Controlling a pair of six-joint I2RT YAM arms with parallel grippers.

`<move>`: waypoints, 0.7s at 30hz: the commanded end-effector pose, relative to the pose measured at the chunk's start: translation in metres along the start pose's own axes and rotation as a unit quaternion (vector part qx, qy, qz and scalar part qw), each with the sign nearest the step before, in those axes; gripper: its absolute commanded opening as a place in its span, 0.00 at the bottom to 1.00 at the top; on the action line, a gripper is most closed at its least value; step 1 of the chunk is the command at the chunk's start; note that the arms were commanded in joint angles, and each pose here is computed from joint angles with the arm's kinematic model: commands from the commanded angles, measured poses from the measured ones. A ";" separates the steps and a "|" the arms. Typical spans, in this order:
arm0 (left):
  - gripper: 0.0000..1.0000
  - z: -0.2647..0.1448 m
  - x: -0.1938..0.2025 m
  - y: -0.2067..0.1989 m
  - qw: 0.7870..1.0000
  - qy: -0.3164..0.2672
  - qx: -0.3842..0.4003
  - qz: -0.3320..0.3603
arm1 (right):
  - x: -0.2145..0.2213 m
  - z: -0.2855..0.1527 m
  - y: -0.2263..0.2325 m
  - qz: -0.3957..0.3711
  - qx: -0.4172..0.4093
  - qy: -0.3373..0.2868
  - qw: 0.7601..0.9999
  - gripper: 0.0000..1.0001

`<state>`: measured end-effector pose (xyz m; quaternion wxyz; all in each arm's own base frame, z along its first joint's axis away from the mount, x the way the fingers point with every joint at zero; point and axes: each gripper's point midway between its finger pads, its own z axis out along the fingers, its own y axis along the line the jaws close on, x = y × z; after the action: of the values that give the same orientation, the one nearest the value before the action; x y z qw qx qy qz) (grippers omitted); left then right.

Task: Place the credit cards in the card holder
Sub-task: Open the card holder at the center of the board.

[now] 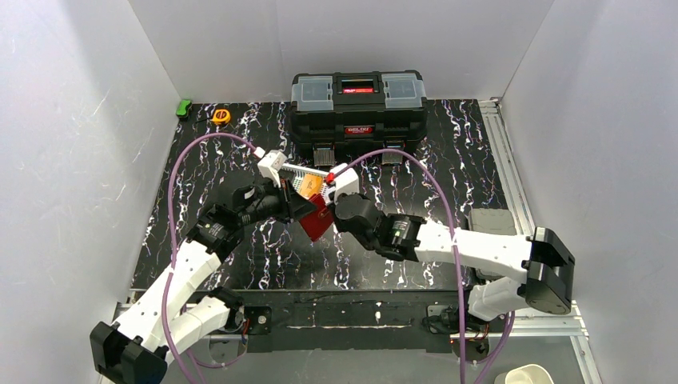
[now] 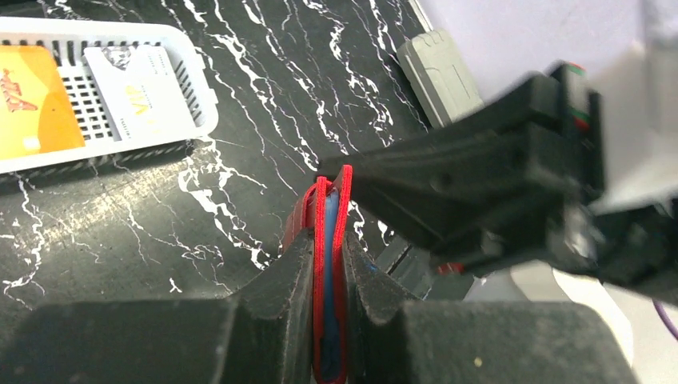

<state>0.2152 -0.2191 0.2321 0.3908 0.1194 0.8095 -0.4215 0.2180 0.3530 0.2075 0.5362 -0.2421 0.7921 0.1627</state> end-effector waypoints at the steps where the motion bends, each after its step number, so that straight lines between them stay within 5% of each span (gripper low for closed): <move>1: 0.00 -0.010 -0.010 -0.026 0.995 -0.013 0.059 0.074 | 0.001 -0.011 -0.019 0.066 -0.004 0.033 0.997 0.01; 3: 0.00 -0.010 -0.009 -0.024 0.992 -0.011 0.062 0.105 | -0.008 -0.018 -0.023 0.101 -0.022 0.042 0.994 0.03; 6: 0.00 -0.009 -0.007 -0.017 0.986 -0.013 0.058 0.159 | -0.023 -0.031 -0.025 0.160 -0.054 0.052 0.984 0.34; 10: 0.00 -0.008 -0.014 -0.001 0.975 -0.035 0.024 0.220 | -0.032 -0.046 -0.018 0.216 -0.096 0.067 0.969 0.58; 21: 0.00 -0.004 -0.038 -0.006 0.953 -0.097 0.007 0.287 | -0.065 -0.026 0.001 0.267 -0.153 0.090 0.947 0.56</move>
<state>0.2306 -0.2141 0.2443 0.5220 0.2939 0.7318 -0.3249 0.2145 0.3386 0.2544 0.3781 -0.1265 0.8501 0.3439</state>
